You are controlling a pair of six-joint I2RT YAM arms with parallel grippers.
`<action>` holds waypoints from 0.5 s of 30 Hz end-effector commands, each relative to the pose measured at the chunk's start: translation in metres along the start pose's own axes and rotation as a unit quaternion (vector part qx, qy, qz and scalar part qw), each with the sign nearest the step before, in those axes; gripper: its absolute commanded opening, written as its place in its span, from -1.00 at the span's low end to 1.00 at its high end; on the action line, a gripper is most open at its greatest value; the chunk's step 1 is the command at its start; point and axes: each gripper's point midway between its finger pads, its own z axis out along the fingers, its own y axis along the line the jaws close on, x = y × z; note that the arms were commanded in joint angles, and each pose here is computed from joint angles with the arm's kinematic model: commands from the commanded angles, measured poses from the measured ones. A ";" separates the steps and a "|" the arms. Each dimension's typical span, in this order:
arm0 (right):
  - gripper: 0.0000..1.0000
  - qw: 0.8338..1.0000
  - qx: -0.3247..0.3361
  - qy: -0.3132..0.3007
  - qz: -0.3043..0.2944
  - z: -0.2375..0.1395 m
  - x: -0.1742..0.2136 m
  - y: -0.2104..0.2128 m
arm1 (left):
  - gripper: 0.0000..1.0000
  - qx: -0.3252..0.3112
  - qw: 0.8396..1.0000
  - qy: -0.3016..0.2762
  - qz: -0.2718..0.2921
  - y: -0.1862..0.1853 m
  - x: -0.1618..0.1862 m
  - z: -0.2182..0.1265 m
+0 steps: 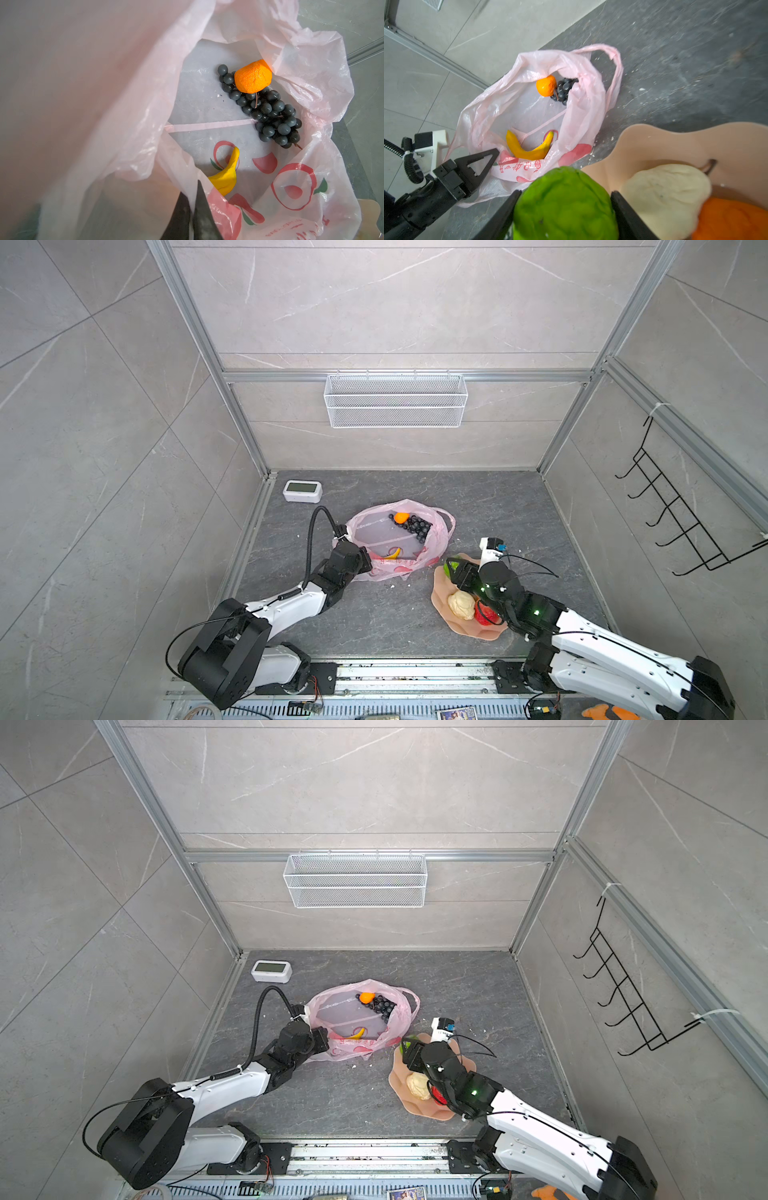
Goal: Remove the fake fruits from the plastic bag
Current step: 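Lower the green fruit into the peach bowl and open the right gripper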
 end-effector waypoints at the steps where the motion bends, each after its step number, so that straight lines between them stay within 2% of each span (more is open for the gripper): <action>1: 0.06 0.997 0.071 -0.020 -0.014 -0.014 -0.003 -0.037 | -0.82 0.015 1.000 -0.015 0.010 -0.013 -0.013 0.000; 5: 0.05 0.997 0.067 -0.022 -0.009 -0.021 -0.002 -0.042 | -0.82 0.015 1.000 -0.014 0.010 -0.013 -0.013 0.001; 11: 0.06 0.999 -0.032 0.003 -0.016 -0.004 0.016 -0.009 | -0.82 0.014 1.000 -0.012 0.011 -0.013 -0.012 0.002; 15: 0.06 0.997 -0.073 0.014 -0.032 0.010 0.031 0.004 | -0.82 0.013 1.000 -0.013 0.012 -0.013 -0.012 0.002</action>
